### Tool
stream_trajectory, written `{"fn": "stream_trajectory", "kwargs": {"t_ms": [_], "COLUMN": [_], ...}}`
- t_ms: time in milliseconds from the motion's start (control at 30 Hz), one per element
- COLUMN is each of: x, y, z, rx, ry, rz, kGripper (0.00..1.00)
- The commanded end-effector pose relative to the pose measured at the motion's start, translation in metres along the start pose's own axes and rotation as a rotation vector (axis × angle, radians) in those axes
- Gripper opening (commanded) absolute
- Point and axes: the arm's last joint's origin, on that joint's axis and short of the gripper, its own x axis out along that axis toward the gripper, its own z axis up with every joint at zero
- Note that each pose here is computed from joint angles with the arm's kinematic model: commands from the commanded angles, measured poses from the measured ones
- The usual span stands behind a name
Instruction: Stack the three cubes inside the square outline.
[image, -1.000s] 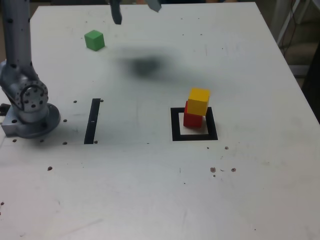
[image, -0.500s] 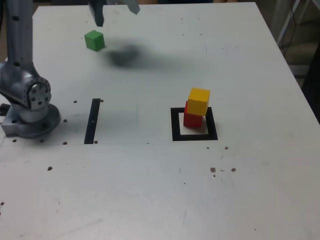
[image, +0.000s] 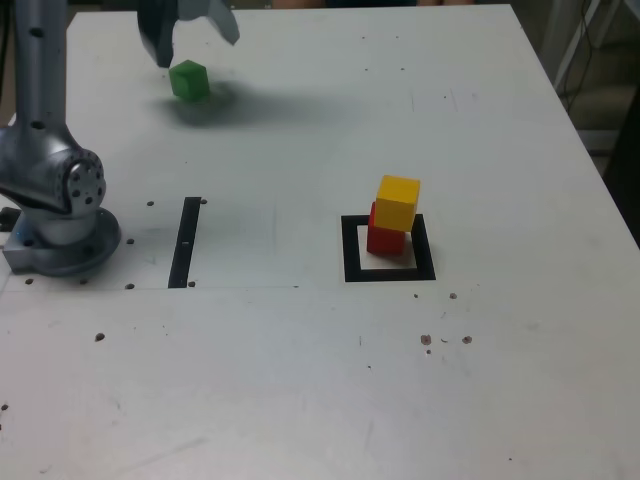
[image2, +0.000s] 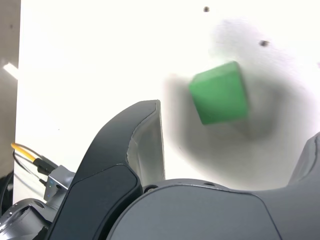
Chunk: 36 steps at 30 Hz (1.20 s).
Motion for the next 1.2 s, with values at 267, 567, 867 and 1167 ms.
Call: {"fn": "stream_trajectory", "kwargs": {"t_ms": [267, 567, 867, 1167], "x": [0.03, 0.046, 0.052, 0.055], "y": [0.011, 0.02, 0.026, 0.029], "z": [0.008, 0.015, 0.021, 0.023], "rx": [-0.037, -0.058, -0.082, -0.093], "ry": [0.041, 0.042, -0.001, -0.005], "rz": [-0.045, -0.076, -0.095, -0.094], "kGripper": [0.99, 0.98, 0.93, 0.81]}}
